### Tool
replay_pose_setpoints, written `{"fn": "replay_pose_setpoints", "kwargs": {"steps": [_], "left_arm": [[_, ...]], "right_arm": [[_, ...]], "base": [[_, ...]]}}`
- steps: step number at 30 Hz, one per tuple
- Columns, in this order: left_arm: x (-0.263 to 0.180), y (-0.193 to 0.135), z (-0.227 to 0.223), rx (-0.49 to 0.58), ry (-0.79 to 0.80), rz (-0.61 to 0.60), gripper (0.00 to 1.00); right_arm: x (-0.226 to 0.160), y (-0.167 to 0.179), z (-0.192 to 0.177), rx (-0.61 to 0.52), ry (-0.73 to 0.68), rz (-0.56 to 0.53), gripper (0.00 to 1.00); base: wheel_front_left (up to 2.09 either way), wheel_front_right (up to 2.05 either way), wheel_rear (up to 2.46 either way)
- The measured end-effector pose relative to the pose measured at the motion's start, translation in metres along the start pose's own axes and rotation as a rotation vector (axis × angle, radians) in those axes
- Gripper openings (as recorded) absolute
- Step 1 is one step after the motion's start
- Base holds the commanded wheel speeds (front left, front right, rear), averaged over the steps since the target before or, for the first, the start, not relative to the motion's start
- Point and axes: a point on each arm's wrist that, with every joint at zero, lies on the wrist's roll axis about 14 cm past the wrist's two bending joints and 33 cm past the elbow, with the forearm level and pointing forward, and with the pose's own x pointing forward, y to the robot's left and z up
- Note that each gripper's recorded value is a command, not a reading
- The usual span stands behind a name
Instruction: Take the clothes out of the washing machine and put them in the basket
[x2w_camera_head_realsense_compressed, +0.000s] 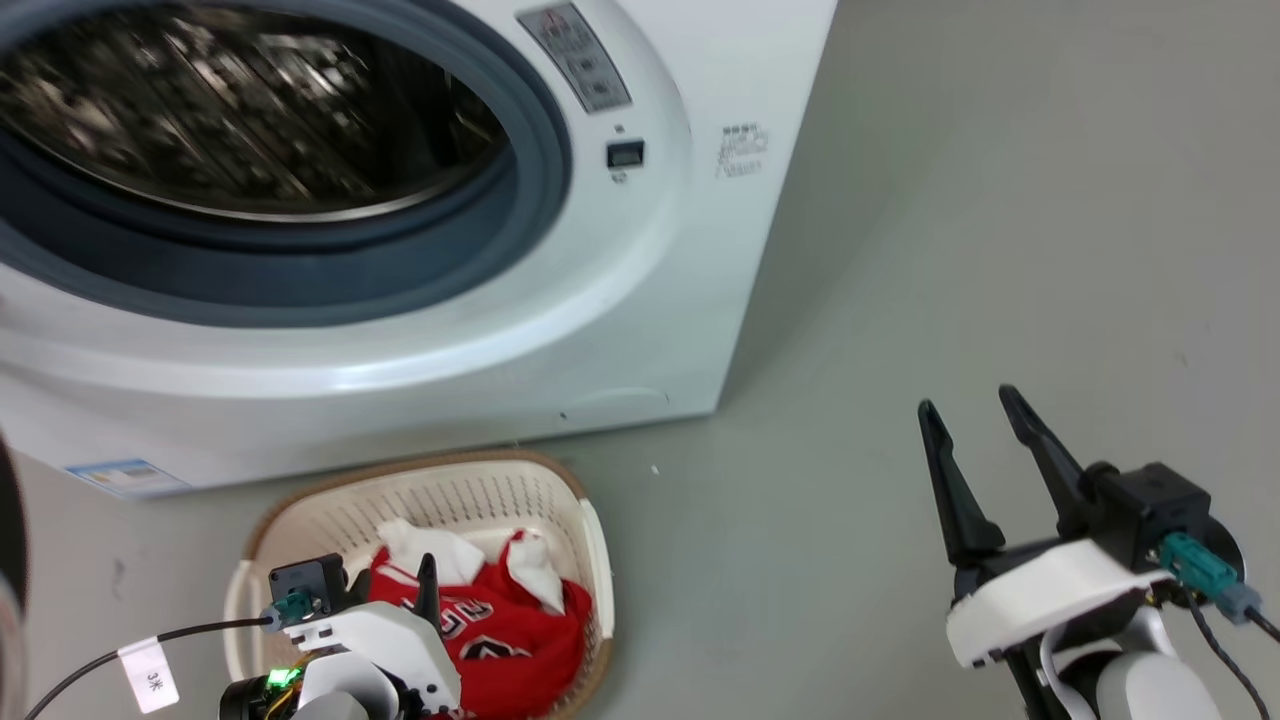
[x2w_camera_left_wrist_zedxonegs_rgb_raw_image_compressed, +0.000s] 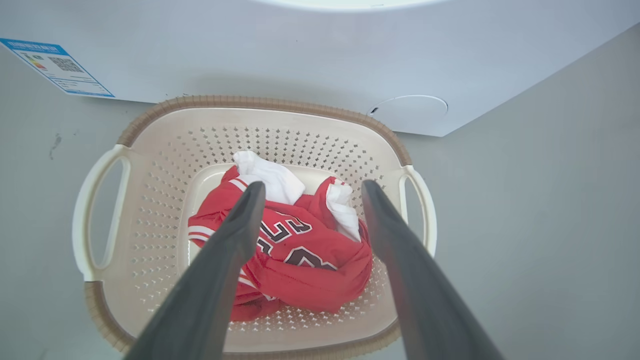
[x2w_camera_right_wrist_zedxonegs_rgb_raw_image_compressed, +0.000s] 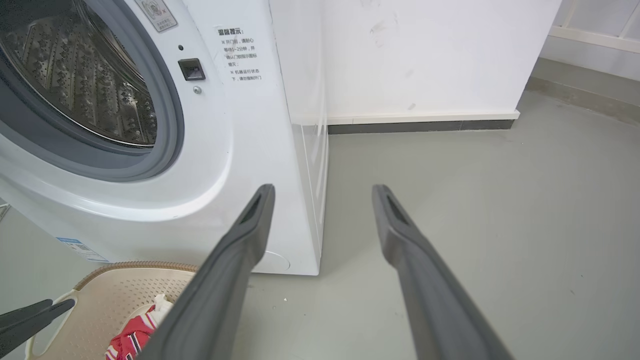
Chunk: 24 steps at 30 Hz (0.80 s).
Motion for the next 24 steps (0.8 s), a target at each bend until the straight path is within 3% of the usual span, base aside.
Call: {"fn": "replay_pose_setpoints", "kwargs": {"steps": [13, 24], "left_arm": [[-0.066, 0.011, 0.12, 0.017, -0.447, 0.019, 1.0], [-0.145, 0.013, 0.185, 0.165, -0.757, 0.045, 1.0]], "right_arm": [[-0.027, 0.025, 0.026, -0.059, -0.058, 0.066, 1.0], [-0.045, 0.036, 0.04, -0.095, -0.105, 0.094, 1.0]], "base": [[0.0, 0.0, 0.0], [0.0, 0.0, 0.0]]}}
